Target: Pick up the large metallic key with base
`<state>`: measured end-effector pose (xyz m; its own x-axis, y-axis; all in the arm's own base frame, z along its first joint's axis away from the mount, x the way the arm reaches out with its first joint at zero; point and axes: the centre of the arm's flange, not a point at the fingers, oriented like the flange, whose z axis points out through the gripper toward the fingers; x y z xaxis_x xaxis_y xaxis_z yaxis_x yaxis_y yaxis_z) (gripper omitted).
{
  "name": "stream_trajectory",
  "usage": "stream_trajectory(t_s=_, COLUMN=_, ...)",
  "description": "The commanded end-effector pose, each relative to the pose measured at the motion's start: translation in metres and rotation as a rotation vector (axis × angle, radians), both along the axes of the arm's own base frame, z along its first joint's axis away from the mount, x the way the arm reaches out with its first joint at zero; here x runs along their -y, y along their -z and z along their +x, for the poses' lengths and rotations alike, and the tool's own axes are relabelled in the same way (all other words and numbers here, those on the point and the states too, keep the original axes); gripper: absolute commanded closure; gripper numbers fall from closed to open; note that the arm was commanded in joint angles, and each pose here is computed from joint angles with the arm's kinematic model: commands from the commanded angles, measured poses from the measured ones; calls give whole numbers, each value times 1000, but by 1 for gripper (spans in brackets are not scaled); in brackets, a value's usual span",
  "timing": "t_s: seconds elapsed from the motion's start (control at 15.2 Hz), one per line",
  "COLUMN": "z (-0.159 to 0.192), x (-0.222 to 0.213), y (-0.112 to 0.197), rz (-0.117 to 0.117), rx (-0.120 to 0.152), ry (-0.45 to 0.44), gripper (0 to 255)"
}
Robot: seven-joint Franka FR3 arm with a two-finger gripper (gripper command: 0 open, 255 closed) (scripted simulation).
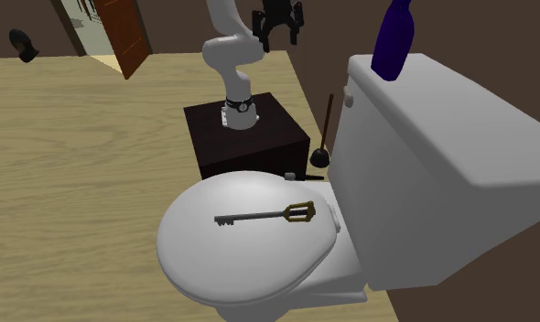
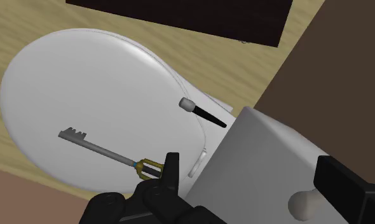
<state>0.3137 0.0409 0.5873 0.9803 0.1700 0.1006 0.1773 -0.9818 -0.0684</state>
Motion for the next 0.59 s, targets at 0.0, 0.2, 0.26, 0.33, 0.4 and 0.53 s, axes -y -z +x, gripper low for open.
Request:
stream_trajectory(t_s=0.0, z=0, x=0, y=0, rz=0, rx=0, ry=0, gripper=0)
stream_trajectory(t_s=0.2, z=17, x=22, y=29, rz=-10, rx=-4, ry=-92, gripper=0)
stream_trajectory(t_s=0.26, z=23, x=29, y=39, rz=-13, rx=-6, ry=-123, gripper=0)
stream_trajectory(t_s=0.33, z=29, x=35, y=48, rz=-16, rx=-7, ry=-154, gripper=0)
stream_trajectory(t_s=0.4, z=35, x=42, y=58, rz=-19, rx=-9, ry=-185, gripper=0)
stream_trajectory(t_s=0.53, z=49, x=55, y=77, rz=-26, rx=-11, ry=-246, gripper=0)
